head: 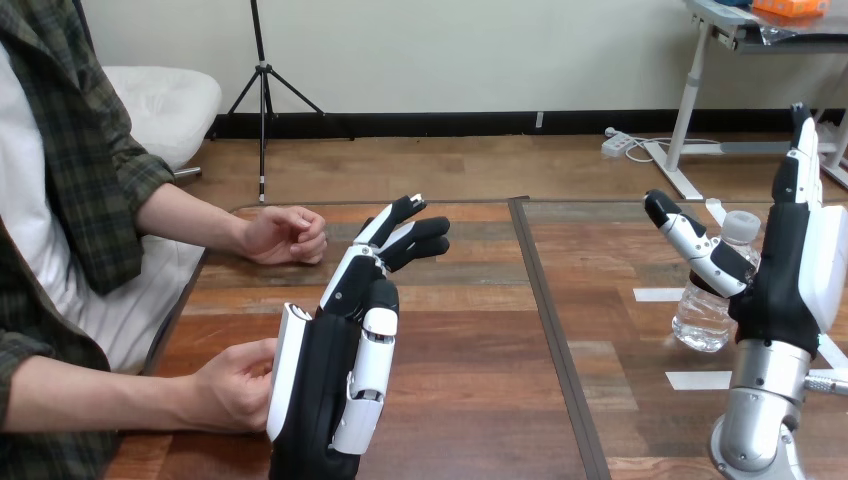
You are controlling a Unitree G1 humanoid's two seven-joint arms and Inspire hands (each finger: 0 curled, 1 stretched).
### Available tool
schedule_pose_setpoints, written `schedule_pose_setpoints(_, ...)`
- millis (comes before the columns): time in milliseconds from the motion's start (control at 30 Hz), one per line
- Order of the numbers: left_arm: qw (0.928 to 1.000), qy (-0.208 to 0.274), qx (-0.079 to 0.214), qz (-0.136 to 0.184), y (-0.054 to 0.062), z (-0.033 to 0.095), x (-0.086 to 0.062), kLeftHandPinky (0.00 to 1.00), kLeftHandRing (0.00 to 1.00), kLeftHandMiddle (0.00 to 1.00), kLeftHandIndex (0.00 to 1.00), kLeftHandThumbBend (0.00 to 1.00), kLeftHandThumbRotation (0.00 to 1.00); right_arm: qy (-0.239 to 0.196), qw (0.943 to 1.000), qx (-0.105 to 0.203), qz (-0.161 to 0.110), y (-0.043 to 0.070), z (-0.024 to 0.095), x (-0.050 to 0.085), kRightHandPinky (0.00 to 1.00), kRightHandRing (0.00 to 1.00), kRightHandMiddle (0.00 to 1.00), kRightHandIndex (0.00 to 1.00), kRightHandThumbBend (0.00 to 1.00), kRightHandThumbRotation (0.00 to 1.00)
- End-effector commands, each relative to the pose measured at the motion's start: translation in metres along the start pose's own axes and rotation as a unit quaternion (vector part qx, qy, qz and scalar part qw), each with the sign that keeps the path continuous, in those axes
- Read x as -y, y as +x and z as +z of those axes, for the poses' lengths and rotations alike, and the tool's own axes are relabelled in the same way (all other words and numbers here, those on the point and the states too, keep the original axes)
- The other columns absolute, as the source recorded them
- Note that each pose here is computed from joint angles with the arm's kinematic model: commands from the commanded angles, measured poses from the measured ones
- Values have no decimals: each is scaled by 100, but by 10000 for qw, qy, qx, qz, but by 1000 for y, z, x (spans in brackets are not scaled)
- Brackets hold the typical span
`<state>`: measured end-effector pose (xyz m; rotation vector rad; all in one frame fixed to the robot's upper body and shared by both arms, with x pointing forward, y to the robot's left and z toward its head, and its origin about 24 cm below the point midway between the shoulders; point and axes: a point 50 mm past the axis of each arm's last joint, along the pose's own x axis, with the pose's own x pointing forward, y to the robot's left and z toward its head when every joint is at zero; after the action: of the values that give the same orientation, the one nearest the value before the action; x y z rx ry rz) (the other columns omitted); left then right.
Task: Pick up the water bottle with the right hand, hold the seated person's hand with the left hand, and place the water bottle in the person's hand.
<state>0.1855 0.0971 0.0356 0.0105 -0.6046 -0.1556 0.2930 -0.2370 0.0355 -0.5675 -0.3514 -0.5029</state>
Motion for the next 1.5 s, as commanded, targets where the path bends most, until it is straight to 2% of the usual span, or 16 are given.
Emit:
schedule_pose_setpoints(0,9995,-71,295,-9,14,2,2,100,76,79,85,0,100,131,9993,301,-183,31,15,4,100,100,100,100,91,54)
schedule_pose_setpoints(100,9996,-79,288,-17,13,2,2,100,76,79,85,0,100,177,9996,161,-179,32,12,4,100,100,100,100,91,54)
schedule_pose_setpoints(700,9996,-81,261,10,13,3,-1,100,77,79,85,0,100,22,9997,-233,-102,38,1,7,100,100,100,100,91,53)
schedule_pose_setpoints(1467,9996,-139,256,13,13,3,-2,100,76,79,84,0,100,-543,9977,-417,19,47,-4,10,100,100,100,98,91,52)
